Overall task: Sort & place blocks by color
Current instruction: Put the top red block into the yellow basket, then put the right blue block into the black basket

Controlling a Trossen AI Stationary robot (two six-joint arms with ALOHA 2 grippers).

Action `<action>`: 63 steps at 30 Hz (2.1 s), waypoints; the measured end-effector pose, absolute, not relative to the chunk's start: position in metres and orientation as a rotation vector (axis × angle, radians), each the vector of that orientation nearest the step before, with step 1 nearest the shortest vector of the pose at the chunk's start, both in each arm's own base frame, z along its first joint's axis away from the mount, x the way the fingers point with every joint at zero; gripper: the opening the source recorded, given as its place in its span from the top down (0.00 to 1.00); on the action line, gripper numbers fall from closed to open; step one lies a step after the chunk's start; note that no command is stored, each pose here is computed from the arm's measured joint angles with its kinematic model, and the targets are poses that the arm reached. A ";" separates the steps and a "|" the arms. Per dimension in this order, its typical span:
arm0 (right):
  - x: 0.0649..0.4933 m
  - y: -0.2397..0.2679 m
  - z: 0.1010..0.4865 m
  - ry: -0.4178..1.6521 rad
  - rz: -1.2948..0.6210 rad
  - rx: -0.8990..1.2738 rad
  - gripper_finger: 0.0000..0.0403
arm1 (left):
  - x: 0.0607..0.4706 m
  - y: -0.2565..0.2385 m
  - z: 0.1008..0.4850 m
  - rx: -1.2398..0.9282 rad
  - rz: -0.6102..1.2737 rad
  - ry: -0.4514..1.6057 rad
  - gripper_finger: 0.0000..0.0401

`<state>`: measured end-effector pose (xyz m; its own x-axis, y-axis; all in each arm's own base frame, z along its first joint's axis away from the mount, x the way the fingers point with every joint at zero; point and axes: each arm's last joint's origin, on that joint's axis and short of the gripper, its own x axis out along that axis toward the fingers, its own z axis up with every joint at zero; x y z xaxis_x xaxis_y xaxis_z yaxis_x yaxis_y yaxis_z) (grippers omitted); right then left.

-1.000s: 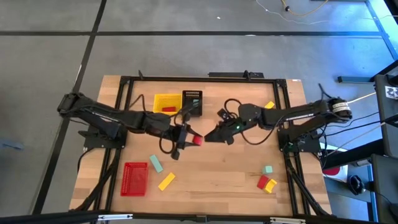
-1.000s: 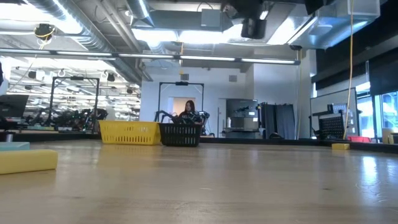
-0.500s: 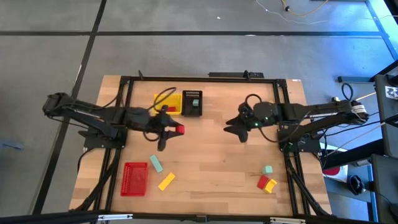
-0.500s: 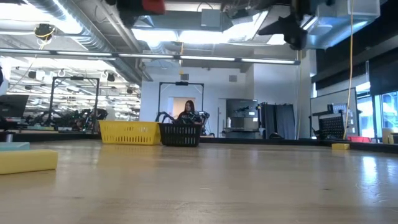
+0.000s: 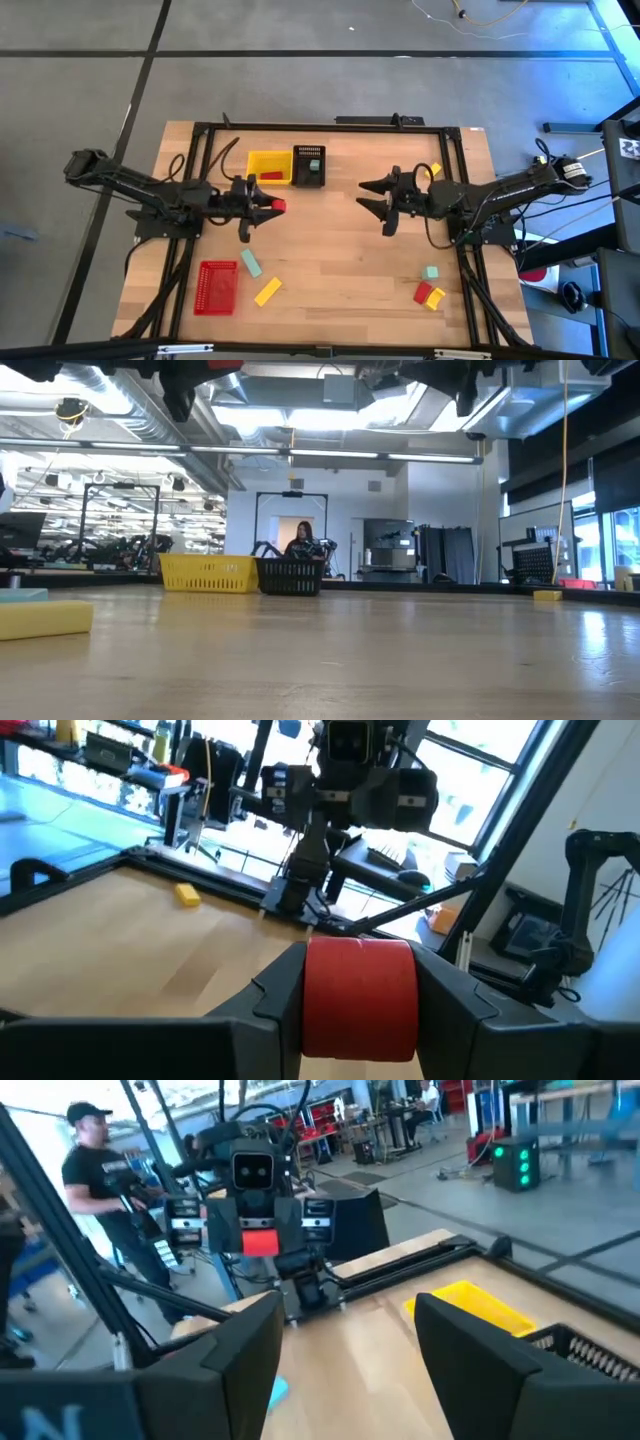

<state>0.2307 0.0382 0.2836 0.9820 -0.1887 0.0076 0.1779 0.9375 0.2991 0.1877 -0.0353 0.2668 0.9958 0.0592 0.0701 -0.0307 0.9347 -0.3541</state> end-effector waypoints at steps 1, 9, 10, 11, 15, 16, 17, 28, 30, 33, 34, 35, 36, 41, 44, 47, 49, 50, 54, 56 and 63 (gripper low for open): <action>0.231 0.039 0.284 -0.035 -0.184 0.291 0.43 | 0.188 -0.035 0.267 -0.359 0.045 -0.082 0.69; 0.231 0.040 0.285 -0.031 -0.168 0.233 0.43 | 0.188 -0.036 0.267 -0.348 0.030 -0.076 0.69; 0.231 0.041 0.285 -0.030 -0.168 0.230 0.43 | 0.188 -0.036 0.267 -0.348 0.030 -0.076 0.69; 0.231 0.041 0.285 -0.030 -0.168 0.229 0.43 | 0.188 -0.036 0.267 -0.348 0.030 -0.076 0.69; 0.231 0.041 0.285 -0.029 -0.167 0.232 0.43 | 0.188 -0.036 0.267 -0.347 0.028 -0.076 0.69; 0.231 0.041 0.285 -0.029 -0.167 0.232 0.43 | 0.188 -0.036 0.267 -0.347 0.027 -0.075 0.69; 0.231 0.041 0.285 -0.029 -0.167 0.232 0.43 | 0.188 -0.036 0.267 -0.347 0.015 -0.073 0.69; 0.231 0.041 0.285 -0.030 -0.168 0.238 0.43 | 0.185 -0.010 0.304 -0.207 0.408 0.491 0.69; 0.231 0.041 0.285 -0.029 -0.168 0.236 0.43 | 0.190 0.013 0.309 -0.199 0.527 0.555 0.69; 0.231 0.041 0.285 -0.029 -0.168 0.236 0.43 | 0.199 0.054 0.309 -0.241 0.615 0.593 0.69; 0.231 0.041 0.285 -0.029 -0.168 0.236 0.43 | 0.200 0.069 0.302 -0.270 0.631 0.634 0.69; 0.231 0.041 0.285 -0.027 -0.169 0.236 0.43 | 0.201 0.084 0.293 -0.316 0.646 0.684 0.69; 0.231 0.041 0.285 -0.023 -0.169 0.235 0.43 | 0.203 0.098 0.282 -0.370 0.654 0.728 0.69; 0.231 0.041 0.284 -0.019 -0.169 0.233 0.43 | 0.206 0.148 0.234 -0.624 0.709 0.856 0.69; 0.231 0.041 0.284 -0.015 -0.170 0.232 0.43 | 0.211 0.162 0.213 -0.683 0.756 0.895 0.69; 0.231 0.041 0.284 -0.015 -0.170 0.232 0.43 | 0.217 0.168 0.198 -0.718 0.768 0.931 0.69; 0.231 0.041 0.284 -0.015 -0.170 0.232 0.43 | 0.219 0.171 0.191 -0.722 0.786 0.949 0.69; 0.231 0.041 0.284 -0.015 -0.170 0.232 0.43 | 0.220 0.171 0.188 -0.722 0.799 0.959 0.69; 0.231 0.041 0.284 -0.015 -0.170 0.232 0.43 | 0.222 0.173 0.181 -0.708 0.847 0.987 0.67; 0.231 0.041 0.284 -0.015 -0.170 0.232 0.43 | 0.222 0.173 0.180 -0.706 0.851 0.987 0.63; 0.231 0.041 0.284 -0.015 -0.170 0.232 0.43 | 0.222 0.173 0.181 -0.700 0.817 0.992 0.50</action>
<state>0.2309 0.0406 0.2838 0.9855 -0.1697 -0.0044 0.1661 0.9589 0.2301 0.2219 0.1735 0.1806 0.3116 0.2661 -0.9122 -0.8445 0.5175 -0.1376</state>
